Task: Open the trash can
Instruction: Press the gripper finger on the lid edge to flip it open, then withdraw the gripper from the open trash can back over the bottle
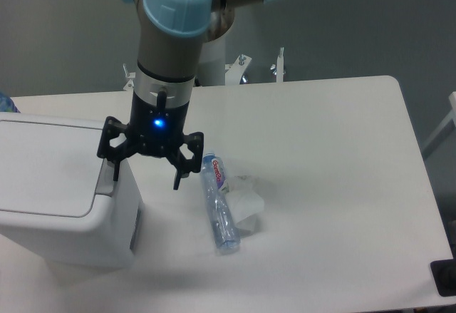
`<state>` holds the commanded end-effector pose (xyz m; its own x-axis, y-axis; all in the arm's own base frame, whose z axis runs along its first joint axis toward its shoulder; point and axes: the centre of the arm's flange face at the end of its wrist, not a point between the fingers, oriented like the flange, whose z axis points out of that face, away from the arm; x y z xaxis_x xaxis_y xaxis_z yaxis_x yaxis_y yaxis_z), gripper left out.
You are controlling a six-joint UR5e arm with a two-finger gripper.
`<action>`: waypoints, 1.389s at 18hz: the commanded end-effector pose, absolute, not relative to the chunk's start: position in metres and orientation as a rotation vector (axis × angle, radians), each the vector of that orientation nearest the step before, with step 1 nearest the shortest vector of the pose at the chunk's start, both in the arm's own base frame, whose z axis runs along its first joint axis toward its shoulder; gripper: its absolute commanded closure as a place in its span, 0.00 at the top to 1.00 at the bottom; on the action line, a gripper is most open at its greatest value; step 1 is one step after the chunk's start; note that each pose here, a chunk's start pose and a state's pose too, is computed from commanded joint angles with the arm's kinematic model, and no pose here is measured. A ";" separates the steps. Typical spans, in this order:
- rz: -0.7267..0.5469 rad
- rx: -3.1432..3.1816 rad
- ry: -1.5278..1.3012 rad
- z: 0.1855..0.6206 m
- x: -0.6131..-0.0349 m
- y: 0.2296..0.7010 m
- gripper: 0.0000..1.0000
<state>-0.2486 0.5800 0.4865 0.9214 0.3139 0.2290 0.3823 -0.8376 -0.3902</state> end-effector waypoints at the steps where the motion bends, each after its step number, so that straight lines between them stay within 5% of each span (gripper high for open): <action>1: -0.214 -2.644 -0.505 0.486 -0.249 0.580 1.00; 25: -0.200 -2.633 -0.499 0.490 -0.253 0.578 1.00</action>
<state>-0.2533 0.5782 0.4901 0.9240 0.3128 0.2201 0.3782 -0.8330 -0.4039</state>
